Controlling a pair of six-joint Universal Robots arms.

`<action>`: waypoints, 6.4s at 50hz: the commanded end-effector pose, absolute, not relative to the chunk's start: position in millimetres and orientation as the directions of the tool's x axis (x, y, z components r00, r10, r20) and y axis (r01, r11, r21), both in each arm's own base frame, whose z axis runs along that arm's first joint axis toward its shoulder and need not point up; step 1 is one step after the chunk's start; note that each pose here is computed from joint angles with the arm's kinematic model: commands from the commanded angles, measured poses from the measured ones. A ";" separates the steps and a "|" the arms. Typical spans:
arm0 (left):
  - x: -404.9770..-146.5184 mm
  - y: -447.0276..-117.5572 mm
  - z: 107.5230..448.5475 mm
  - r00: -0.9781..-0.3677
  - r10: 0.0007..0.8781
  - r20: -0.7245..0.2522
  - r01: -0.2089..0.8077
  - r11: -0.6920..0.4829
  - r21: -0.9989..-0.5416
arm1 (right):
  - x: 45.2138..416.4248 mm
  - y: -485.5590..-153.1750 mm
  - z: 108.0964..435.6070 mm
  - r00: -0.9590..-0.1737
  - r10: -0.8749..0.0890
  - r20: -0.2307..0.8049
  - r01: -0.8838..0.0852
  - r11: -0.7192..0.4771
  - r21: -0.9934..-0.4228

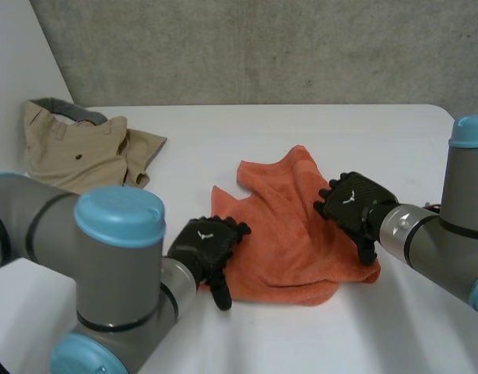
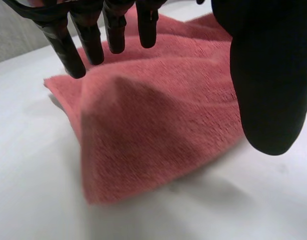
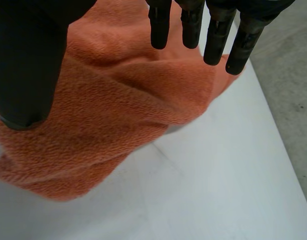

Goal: Fold the laundry.

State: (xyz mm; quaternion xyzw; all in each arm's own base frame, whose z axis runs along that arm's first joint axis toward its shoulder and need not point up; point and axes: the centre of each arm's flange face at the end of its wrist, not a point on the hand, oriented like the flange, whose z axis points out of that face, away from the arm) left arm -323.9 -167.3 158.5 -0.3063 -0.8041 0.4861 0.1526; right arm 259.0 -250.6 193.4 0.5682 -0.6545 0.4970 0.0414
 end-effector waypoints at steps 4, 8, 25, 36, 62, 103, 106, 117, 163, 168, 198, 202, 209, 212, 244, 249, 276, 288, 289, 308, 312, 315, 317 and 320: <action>-330.1 -167.0 128.0 -0.773 0.626 -0.104 0.405 0.361 -0.840 | 254.7 -234.6 176.8 -0.302 -0.756 0.580 -0.803 -0.126 -0.583; -333.3 -171.8 122.0 -0.777 0.619 -0.111 0.408 0.361 -0.839 | 254.6 -233.7 171.3 -0.299 -0.764 0.572 -0.804 -0.120 -0.582; -374.7 -254.0 199.9 -0.824 0.409 -0.391 0.344 -0.187 -0.920 | 280.0 -304.6 218.8 -0.613 -0.537 0.580 -0.586 -0.183 -0.789; -350.1 -293.6 355.3 -0.954 0.120 -0.275 0.133 -0.651 -0.747 | 283.7 -330.5 319.0 -0.860 -0.329 0.390 -0.270 -0.356 -0.895; -326.2 -206.4 212.4 -0.711 0.476 -0.517 0.385 -0.352 -0.853 | 276.9 -226.8 242.7 -0.438 -0.762 0.476 -0.696 -0.048 -0.716; -275.6 -66.9 197.8 -0.505 0.688 -0.521 0.505 -0.255 -0.825 | 398.9 -279.4 130.7 -0.169 -0.839 0.517 -0.553 -0.353 -0.754; -275.7 -69.9 198.0 -0.512 0.681 -0.523 0.506 -0.253 -0.824 | 399.1 -278.9 120.7 -0.138 -0.841 0.523 -0.575 -0.362 -0.734; -289.4 -142.6 230.2 -0.644 0.509 -0.571 0.472 -0.323 -0.820 | 408.0 -336.5 218.1 -0.522 -0.615 0.591 -0.457 -0.383 -0.803; -344.3 -121.9 182.3 -0.509 0.543 -0.668 0.475 -0.470 -0.744 | 287.5 -286.2 179.1 -0.458 -0.680 0.573 -0.716 -0.100 -0.690; -328.5 -140.6 200.5 -0.565 0.515 -0.644 0.484 -0.425 -0.765 | 269.2 -289.0 193.9 -0.539 -0.657 0.527 -0.687 -0.019 -0.726; -257.8 -257.2 188.5 -0.605 0.764 -0.222 0.303 -0.036 -0.952 | 224.8 -300.3 240.1 -0.679 -0.627 0.382 -0.577 0.133 -0.806; -260.7 -255.8 178.1 -0.572 0.789 -0.224 0.328 -0.030 -0.944 | 230.4 -305.9 225.8 -0.623 -0.662 0.416 -0.633 0.115 -0.766; -265.7 -248.0 159.7 -0.525 0.815 -0.245 0.380 -0.033 -0.925 | 230.0 -300.0 216.4 -0.599 -0.699 0.391 -0.655 0.147 -0.741; -271.4 -241.4 158.8 -0.507 0.826 -0.247 0.383 -0.041 -0.923 | 231.1 -300.1 210.4 -0.614 -0.696 0.371 -0.639 0.163 -0.751; -275.3 -240.9 161.8 -0.505 0.826 -0.252 0.374 -0.054 -0.926 | 245.8 -287.9 223.4 -0.637 -0.690 0.345 -0.591 0.148 -0.793; -275.1 -240.3 160.6 -0.504 0.827 -0.249 0.375 -0.050 -0.926 | 246.1 -286.4 205.0 -0.629 -0.709 0.319 -0.603 0.186 -0.775; -284.6 -234.7 151.5 -0.464 0.854 -0.236 0.381 -0.048 -0.923 | 258.0 -293.4 273.4 -0.687 -0.595 0.418 -0.486 -0.051 -0.872; -315.7 -231.4 143.9 -0.420 0.891 -0.175 0.330 -0.030 -0.944 | 270.4 -272.4 301.8 -0.669 -0.609 0.426 -0.462 -0.109 -0.880; -322.2 -231.6 147.4 -0.424 0.891 -0.165 0.304 -0.031 -0.952 | 271.5 -270.7 301.8 -0.665 -0.614 0.425 -0.463 -0.107 -0.880; -363.7 -255.9 181.9 -0.585 0.809 0.046 0.016 0.068 -0.998 | 277.1 -242.2 291.0 -0.618 -0.678 0.398 -0.484 -0.070 -0.872; -367.2 -254.6 172.0 -0.595 0.802 0.055 0.029 0.089 -0.996 | 277.3 -239.8 288.7 -0.615 -0.685 0.391 -0.485 -0.063 -0.872; -369.4 -252.0 165.9 -0.593 0.803 0.061 0.037 0.103 -0.994 | 280.8 -235.4 288.9 -0.605 -0.693 0.392 -0.483 -0.072 -0.872; -371.9 -248.9 163.7 -0.586 0.807 0.073 0.035 0.115 -0.993 | 282.7 -232.2 287.2 -0.597 -0.701 0.390 -0.485 -0.071 -0.872; -373.6 -247.1 163.0 -0.583 0.807 0.097 0.021 0.135 -0.991 | 282.9 -230.2 284.5 -0.594 -0.706 0.386 -0.488 -0.065 -0.870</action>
